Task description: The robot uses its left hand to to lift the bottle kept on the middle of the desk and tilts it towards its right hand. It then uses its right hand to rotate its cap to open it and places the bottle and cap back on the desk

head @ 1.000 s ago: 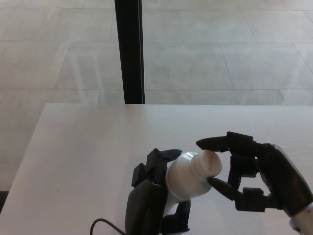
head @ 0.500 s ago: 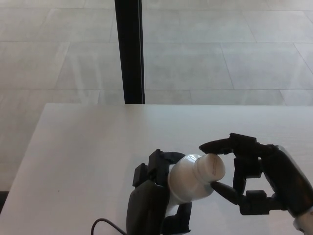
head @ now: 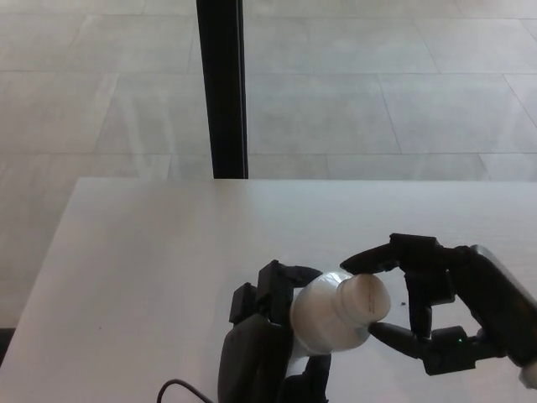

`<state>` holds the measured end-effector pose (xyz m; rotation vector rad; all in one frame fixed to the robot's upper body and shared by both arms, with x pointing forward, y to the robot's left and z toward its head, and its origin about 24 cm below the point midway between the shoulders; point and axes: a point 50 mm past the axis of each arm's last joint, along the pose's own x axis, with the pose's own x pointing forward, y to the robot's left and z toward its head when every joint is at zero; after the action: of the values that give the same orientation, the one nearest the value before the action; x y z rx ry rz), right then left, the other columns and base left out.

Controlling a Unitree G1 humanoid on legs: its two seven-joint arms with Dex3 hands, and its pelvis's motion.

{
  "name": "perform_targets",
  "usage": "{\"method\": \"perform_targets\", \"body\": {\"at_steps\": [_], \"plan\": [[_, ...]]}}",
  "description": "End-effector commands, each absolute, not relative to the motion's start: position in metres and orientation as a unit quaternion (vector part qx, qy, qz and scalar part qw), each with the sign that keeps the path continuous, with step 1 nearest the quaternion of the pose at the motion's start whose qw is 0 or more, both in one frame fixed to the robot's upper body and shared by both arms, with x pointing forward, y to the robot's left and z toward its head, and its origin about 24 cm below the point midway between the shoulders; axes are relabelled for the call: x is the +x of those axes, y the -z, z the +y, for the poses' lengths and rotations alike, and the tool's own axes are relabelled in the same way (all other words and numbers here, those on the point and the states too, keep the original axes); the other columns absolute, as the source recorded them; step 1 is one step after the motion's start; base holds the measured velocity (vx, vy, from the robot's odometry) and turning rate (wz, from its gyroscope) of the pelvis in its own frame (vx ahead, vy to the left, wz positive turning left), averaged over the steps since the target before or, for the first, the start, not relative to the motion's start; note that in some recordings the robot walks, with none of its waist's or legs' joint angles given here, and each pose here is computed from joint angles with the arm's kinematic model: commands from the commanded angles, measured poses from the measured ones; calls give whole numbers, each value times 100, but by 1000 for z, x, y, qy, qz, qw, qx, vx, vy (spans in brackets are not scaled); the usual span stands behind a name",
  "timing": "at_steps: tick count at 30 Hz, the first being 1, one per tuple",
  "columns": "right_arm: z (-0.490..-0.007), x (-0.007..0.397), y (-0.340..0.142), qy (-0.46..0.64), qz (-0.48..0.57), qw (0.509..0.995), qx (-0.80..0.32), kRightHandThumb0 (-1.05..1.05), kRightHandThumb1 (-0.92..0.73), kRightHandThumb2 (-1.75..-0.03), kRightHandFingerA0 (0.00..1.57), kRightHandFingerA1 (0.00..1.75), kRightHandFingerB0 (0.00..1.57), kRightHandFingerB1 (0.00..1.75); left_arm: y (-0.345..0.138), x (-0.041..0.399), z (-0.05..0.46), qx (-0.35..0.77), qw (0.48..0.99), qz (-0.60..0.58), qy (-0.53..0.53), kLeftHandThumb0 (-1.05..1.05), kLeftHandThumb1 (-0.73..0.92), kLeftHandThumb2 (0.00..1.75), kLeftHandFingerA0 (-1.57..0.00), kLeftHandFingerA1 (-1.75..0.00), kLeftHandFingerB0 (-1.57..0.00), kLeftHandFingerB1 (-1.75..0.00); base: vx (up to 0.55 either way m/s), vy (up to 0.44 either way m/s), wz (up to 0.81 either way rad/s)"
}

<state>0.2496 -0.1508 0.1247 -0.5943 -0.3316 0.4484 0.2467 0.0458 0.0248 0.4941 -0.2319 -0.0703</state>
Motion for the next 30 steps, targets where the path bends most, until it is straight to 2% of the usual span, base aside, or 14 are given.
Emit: {"method": "perform_targets", "body": {"at_steps": [1, 3, 4, 5, 12, 13, 16, 17, 18, 21, 26, 27, 28, 30], "plan": [[-146, 248, -123, -259, -153, 902, -309, -38, -59, -72, 93, 161, 96, 70, -13, 242, 51, 249, 965, -78, 29, 3, 73, 106, -92, -175, -77, -159, 0, 0, 0], [-145, 249, -123, -268, -156, 897, -314, -38, -59, -71, 95, 165, 94, 69, -13, 243, 52, 257, 962, -83, 25, -11, 72, 104, -122, -151, -103, -133, 0, 0, 0], [-145, 249, -123, -269, -156, 897, -315, -38, -59, -71, 95, 165, 94, 69, -13, 243, 52, 257, 962, -83, 25, -11, 72, 104, -122, -151, -103, -133, 0, 0, 0], [-145, 249, -123, -268, -155, 895, -320, -39, -59, -70, 96, 167, 94, 69, -13, 243, 52, 256, 963, -83, 25, -9, 80, 91, -93, -175, -77, -159, 0, 0, 0], [-140, 248, -125, -276, -169, 883, -339, -35, -57, -73, 97, 171, 92, 68, -12, 243, 52, 261, 960, -98, 22, -26, 90, 77, -98, -175, -85, -150, 0, 0, 0], [-139, 248, -126, -277, -173, 878, -350, -42, -45, -96, 124, 136, 84, 78, -12, 243, 53, 261, 960, -102, 24, -23, 85, 82, -98, -175, -83, -162, 0, 0, 0], [-139, 249, -130, -278, -188, 871, -360, -42, -45, -96, 125, 137, 84, 78, -11, 242, 53, 261, 960, -98, 25, -12, 81, 92, -96, -175, -82, -163, 0, 0, 0], [-139, 249, -131, -273, -194, 869, -365, -41, -45, -97, 125, 135, 85, 79, -12, 242, 53, 260, 960, -99, 24, -16, 72, 107, -123, -149, -105, -133, 0, 0, 0], [-139, 250, -133, -272, -194, 868, -367, -40, -60, -74, 99, 170, 92, 72, -12, 242, 53, 258, 961, -100, 25, -1, 75, 105, -98, -175, -80, -163, 0, 0, 0], [-139, 251, -140, -265, -204, 860, -385, -40, -61, -79, 100, 172, 90, 73, -12, 242, 52, 249, 964, -87, 24, 20, 59, 140, -113, -175, -94, -149, 0, 0, 0], [-136, 254, -150, -274, -230, 843, -402, -40, -60, -80, 100, 169, 91, 74, -11, 241, 51, 255, 963, -79, 32, 8, 64, 120, -91, -175, -79, -158, 0, 0, 0], [-135, 254, -151, -276, -237, 838, -407, -40, -58, -83, 101, 169, 91, 74, -11, 241, 51, 257, 963, -79, 32, 15, 63, 118, -116, -144, -100, -128, 0, 0, 0], [-134, 254, -152, -277, -240, 834, -412, -41, -57, -82, 102, 169, 92, 75, -11, 241, 51, 257, 963, -78, 33, 9, 67, 112, -90, -175, -80, -149, 0, 0, 0], [-131, 254, -156, -287, -252, 822, -421, -42, -56, -82, 104, 167, 91, 75, -10, 240, 51, 259, 962, -85, 35, 15, 63, 118, -118, -145, -103, -130, 0, 0, 0]]}}
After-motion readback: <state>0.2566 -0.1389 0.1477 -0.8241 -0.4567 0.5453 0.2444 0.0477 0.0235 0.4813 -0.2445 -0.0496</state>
